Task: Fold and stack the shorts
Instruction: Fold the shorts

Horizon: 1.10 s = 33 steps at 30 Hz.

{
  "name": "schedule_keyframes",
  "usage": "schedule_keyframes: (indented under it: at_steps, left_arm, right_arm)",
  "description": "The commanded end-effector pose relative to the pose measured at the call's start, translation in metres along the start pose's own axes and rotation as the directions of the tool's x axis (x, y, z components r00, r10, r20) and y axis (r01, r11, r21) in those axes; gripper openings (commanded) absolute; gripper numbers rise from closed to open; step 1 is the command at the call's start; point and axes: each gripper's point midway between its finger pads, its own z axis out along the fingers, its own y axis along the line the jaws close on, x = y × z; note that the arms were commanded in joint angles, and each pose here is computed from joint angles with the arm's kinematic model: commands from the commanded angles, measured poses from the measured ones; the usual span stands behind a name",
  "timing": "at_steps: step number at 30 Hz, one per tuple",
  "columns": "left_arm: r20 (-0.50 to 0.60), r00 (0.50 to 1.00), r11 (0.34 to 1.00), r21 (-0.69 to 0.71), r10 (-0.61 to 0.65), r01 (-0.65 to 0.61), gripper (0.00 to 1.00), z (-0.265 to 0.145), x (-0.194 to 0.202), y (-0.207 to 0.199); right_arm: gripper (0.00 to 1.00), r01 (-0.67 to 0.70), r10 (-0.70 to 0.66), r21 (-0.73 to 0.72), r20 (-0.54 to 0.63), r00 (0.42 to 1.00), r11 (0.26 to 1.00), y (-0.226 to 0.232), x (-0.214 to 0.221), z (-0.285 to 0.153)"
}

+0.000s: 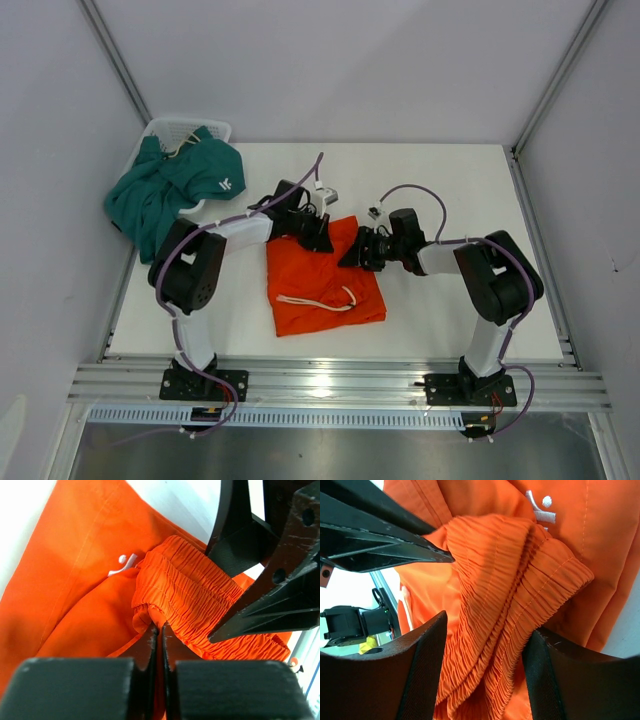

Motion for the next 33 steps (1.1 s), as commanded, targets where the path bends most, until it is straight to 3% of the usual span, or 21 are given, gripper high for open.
schedule_keyframes:
  at_steps: [1,6,9,15,17,21,22,27,33]
  left_arm:
    - [0.031,0.998,0.996,0.072,0.049,-0.051,0.01,0.004,-0.012,-0.017]
    - [0.106,0.993,0.995,0.083,0.053,-0.062,0.0,0.0,-0.027,-0.027]
    - [0.139,0.989,0.993,0.102,0.052,-0.066,0.0,-0.005,-0.035,-0.034]
    - [0.147,0.988,0.992,0.115,0.043,-0.061,0.0,0.002,-0.039,-0.038]
    - [0.136,0.99,0.993,0.105,0.033,-0.048,0.07,0.003,-0.036,-0.036]
    - [0.135,0.99,0.998,0.053,0.038,-0.046,0.51,-0.002,-0.038,-0.031]
    - [0.148,0.988,0.998,0.055,0.035,-0.044,0.56,-0.006,-0.043,-0.034]
    - [0.195,0.98,0.998,0.044,0.043,-0.052,0.69,-0.021,-0.064,-0.045]
    - [0.236,0.971,0.999,-0.027,0.037,-0.031,0.73,-0.044,-0.082,-0.049]
  right_arm:
    - [0.6,0.094,-0.092,-0.058,0.037,0.995,0.994,0.023,-0.012,-0.003]
    - [0.5,0.116,-0.114,-0.049,0.04,0.993,0.992,0.025,-0.013,-0.003]
    - [0.38,0.123,-0.122,-0.046,0.036,0.992,0.991,0.026,-0.012,-0.001]
    - [0.0,0.148,-0.146,-0.052,0.042,0.988,0.988,0.034,-0.017,-0.004]
    - [0.0,0.161,-0.159,-0.049,0.049,0.986,0.986,0.038,-0.02,-0.006]
    - [0.0,0.212,-0.209,-0.029,0.075,0.975,0.977,0.053,-0.032,-0.018]
    - [0.0,0.241,-0.238,-0.017,0.091,0.967,0.97,0.058,-0.037,-0.022]
    - [0.0,0.262,-0.261,0.006,0.108,0.959,0.965,0.065,-0.044,-0.032]
    - [0.0,0.253,-0.255,0.03,0.14,0.957,0.967,0.062,-0.057,-0.043]
